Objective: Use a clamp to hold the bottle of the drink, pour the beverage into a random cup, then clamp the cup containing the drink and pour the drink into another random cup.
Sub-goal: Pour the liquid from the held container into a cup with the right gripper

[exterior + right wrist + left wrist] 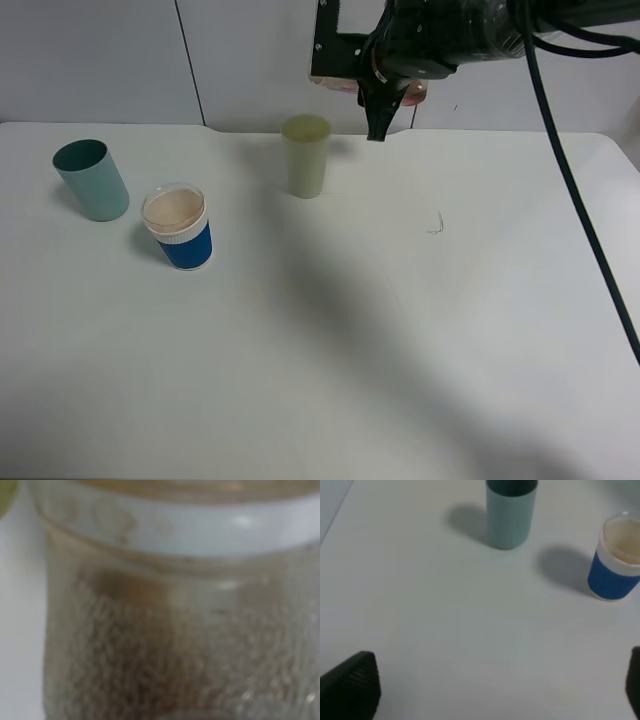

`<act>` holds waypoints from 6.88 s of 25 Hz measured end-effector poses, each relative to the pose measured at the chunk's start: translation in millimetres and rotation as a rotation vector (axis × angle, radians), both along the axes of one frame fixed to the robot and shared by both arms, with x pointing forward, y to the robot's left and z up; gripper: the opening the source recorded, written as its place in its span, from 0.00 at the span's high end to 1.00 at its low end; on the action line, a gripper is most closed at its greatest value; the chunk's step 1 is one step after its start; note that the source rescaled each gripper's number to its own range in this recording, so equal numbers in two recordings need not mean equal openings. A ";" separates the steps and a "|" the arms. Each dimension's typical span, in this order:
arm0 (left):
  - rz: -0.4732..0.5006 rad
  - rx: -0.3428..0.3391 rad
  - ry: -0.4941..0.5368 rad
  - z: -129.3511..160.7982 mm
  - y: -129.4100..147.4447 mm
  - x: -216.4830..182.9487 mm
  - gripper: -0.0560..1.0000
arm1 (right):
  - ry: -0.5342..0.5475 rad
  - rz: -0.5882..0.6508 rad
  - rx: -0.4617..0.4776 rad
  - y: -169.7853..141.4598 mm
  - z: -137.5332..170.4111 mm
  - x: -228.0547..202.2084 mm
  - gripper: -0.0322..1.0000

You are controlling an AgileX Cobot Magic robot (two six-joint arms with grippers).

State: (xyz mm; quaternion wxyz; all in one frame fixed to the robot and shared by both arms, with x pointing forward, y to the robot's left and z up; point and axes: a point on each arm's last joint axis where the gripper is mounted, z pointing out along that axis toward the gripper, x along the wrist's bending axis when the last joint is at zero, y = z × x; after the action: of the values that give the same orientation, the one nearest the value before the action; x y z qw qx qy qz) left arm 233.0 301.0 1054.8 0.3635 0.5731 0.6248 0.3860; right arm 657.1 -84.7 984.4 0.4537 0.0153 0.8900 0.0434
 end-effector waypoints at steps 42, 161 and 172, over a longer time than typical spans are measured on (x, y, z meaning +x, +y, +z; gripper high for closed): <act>0.000 0.000 0.000 0.0 0.0 0.0 0.00 | 0.017 0.068 -0.154 1.1 -4.4 -2.9 0.97; 0.000 0.000 0.000 0.0 0.0 0.0 0.00 | -0.025 0.097 -0.473 13.7 -11.4 2.3 0.97; 0.000 0.000 0.000 0.0 0.0 0.0 0.00 | -0.068 0.103 -0.503 13.4 -8.0 4.5 0.97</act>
State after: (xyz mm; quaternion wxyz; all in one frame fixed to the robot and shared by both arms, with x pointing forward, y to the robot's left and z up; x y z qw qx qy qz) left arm 233.0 301.0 1054.8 0.3635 0.5731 0.6248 0.3860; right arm 661.7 -71.3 976.4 0.4703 -0.1448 0.8565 -0.1559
